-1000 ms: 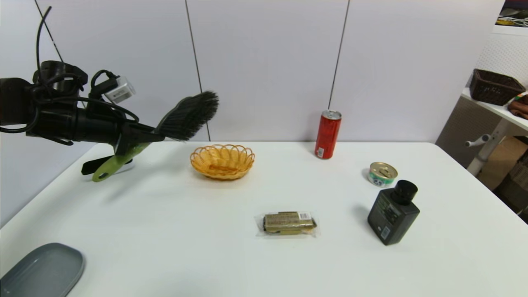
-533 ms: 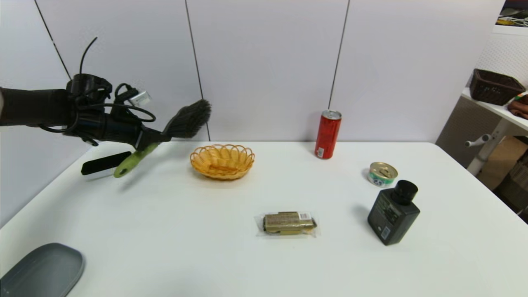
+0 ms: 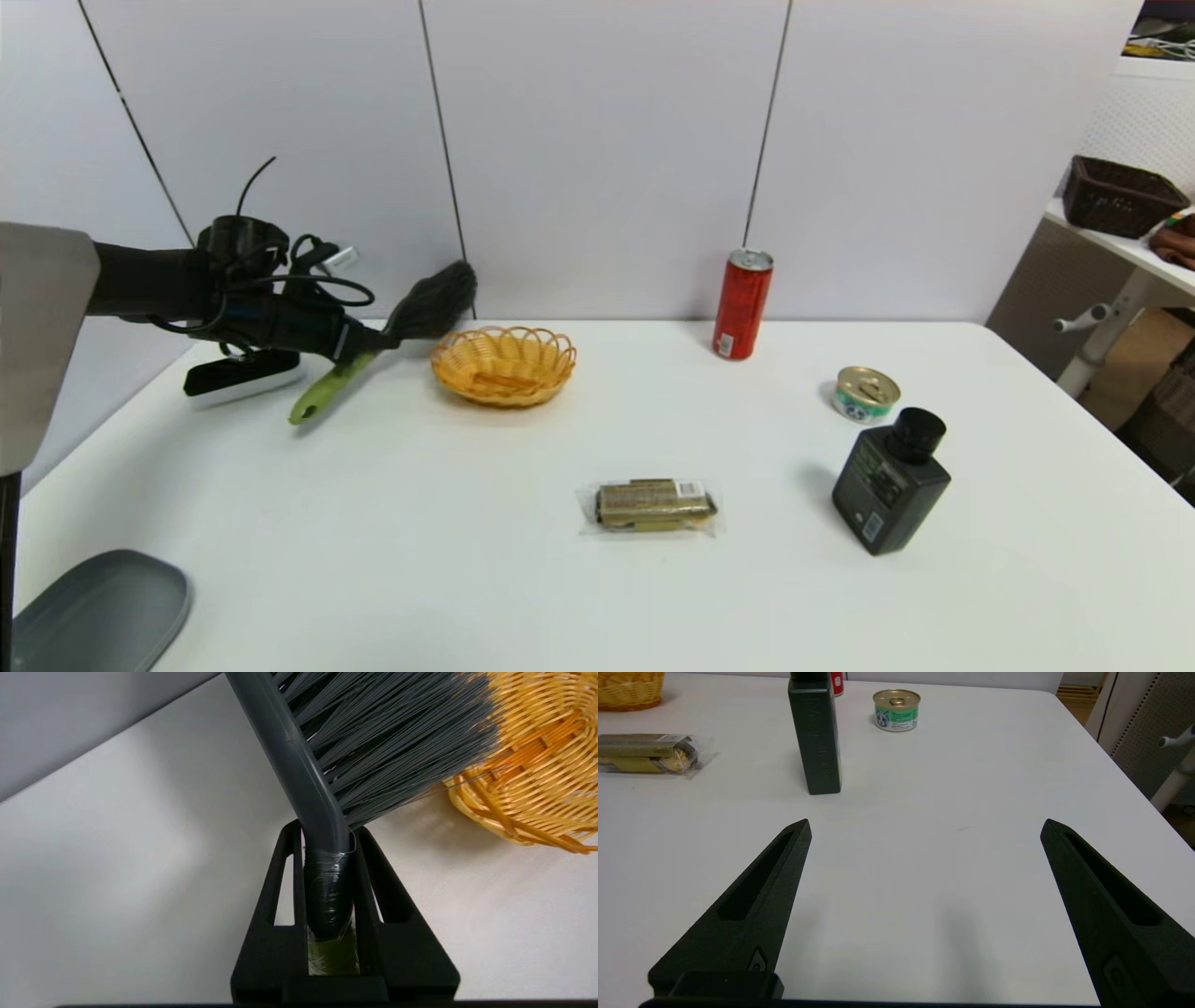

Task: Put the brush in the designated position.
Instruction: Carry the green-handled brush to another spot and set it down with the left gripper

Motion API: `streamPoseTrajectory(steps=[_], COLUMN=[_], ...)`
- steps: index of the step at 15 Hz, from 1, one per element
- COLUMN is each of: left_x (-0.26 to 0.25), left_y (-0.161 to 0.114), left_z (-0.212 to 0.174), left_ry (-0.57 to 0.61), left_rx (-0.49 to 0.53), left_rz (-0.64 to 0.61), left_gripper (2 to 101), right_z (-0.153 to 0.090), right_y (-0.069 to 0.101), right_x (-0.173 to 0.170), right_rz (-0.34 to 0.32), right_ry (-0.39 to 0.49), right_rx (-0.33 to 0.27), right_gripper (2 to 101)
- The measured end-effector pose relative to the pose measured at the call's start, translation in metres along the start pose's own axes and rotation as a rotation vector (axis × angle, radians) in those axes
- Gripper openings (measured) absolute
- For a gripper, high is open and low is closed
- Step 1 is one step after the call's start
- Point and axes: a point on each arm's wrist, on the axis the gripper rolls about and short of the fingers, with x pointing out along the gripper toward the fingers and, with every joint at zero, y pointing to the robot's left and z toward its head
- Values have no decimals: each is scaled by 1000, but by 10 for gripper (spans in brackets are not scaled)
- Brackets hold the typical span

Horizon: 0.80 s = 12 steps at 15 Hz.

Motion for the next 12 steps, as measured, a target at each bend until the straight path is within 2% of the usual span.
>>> streamPoseTrajectory(steps=[7, 8, 12], left_x=[25, 26, 23], left_y=[9, 10, 9], left_z=[-22, -23, -21], left_ry=[26, 29, 29], left_rx=[-11, -10, -6], left_rz=[-21, -22, -21], left_gripper=[184, 226, 524], right_z=[0, 0, 0], right_y=[0, 0, 0], right_x=[0, 0, 0], right_rz=[0, 0, 0], right_ry=[0, 0, 0], right_rx=[0, 0, 0], right_gripper=[973, 973, 973])
